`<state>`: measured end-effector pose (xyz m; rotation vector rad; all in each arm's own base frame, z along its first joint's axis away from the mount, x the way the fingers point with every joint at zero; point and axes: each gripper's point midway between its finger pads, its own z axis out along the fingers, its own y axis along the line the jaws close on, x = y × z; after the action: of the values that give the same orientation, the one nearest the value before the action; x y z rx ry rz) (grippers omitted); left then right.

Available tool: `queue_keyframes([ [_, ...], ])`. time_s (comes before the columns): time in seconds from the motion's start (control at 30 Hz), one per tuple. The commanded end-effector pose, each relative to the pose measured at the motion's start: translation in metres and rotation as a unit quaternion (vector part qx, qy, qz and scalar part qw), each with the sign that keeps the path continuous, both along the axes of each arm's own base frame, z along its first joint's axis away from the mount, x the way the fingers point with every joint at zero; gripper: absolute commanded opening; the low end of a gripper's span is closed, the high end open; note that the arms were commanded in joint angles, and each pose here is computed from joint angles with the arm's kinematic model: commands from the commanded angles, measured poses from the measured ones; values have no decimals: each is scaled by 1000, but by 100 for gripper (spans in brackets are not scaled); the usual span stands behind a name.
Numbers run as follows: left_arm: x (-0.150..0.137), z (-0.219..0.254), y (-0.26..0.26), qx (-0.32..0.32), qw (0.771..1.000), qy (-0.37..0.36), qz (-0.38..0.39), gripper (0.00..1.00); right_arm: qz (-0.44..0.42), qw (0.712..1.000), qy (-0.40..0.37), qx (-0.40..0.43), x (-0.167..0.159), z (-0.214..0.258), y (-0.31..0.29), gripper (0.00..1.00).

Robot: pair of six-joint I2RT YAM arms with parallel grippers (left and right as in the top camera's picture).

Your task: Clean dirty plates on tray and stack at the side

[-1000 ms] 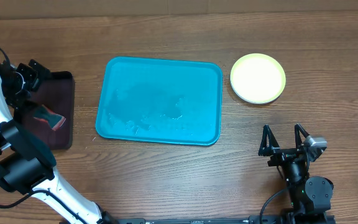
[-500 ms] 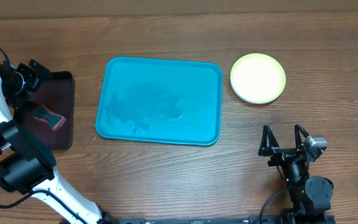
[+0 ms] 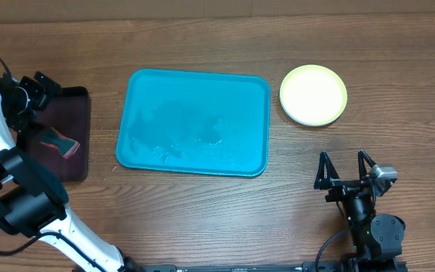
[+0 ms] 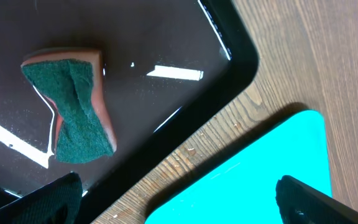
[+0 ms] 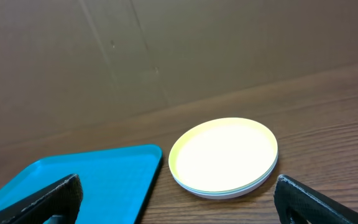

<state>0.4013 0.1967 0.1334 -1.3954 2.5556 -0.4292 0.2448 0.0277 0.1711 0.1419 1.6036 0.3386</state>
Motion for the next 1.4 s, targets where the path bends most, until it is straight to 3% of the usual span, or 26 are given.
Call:
queue_keyframes([
  [0.0, -2, 59, -4, 42, 997, -62, -9, 100, -3, 1000, -4, -3, 0, -1, -1, 100],
  [0.37, -28, 159, -23, 107, 980, -164, -11, 100, -3, 1000, -4, -3, 0, -1, -1, 100],
  [0.8, -42, 218, -88, 144, 960, -230, -74, 100, -3, 1000, -4, -3, 0, -1, -1, 100],
  [1.2, -90, 253, -137, 337, 914, -195, -117, 100, -3, 1000, -4, -3, 0, -1, -1, 100],
  [1.37, -102, 253, -162, 361, 895, -212, -154, 100, -3, 1000, -4, -3, 0, -1, -1, 100],
])
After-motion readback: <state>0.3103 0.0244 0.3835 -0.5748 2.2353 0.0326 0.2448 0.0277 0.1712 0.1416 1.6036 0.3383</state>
